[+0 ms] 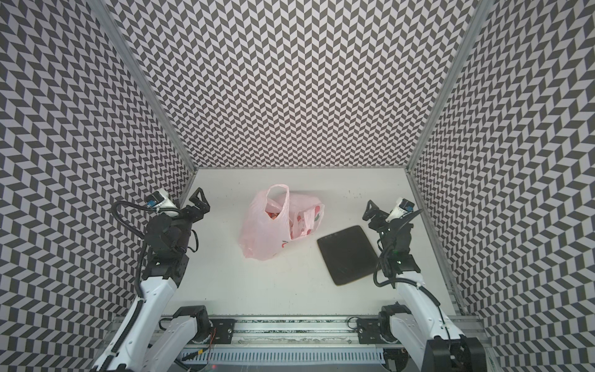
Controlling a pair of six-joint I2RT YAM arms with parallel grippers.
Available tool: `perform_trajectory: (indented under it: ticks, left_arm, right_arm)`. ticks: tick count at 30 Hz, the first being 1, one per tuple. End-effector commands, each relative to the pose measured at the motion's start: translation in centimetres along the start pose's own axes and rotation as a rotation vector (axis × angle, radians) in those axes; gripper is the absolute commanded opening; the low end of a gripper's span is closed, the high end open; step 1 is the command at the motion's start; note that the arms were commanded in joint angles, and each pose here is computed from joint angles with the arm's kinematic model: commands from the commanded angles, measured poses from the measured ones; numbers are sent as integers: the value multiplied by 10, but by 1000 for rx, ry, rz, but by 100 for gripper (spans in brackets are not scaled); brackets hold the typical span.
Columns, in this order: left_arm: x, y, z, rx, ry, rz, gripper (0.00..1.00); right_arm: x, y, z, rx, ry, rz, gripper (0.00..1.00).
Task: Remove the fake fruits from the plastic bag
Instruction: 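Reach the left gripper to the pink bag's handle while the right arm rises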
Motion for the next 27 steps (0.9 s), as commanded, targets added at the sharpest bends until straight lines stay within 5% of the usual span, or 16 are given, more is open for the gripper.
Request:
perform_trajectory:
  ticks: [1,8,18,27]
  left_arm:
    - [10,-24,7,-144,153,123,100]
    - [49,-98,15,-399,318,137,96]
    - [50,-228,48,-716,539,28,96]
    - [21,-267,73,-766,734,-102,92]
  right_arm:
    - [-1,27,-3,120,133,-68,96]
    - [2,74,-8,288,337,25,92]
    - [17,86,-4,312,240,116,92]
    - [12,78,-1,295,235,92,92]
Point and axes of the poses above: each gripper's point midway between its finger pads, its own z axis back along the fingers, its own y axis along the line the jaws close on, x = y × z, the point moved 6 cm from there along z, back along the fingers, and after that the axes turned 13 degrees about -z, right-handed, at the moved point
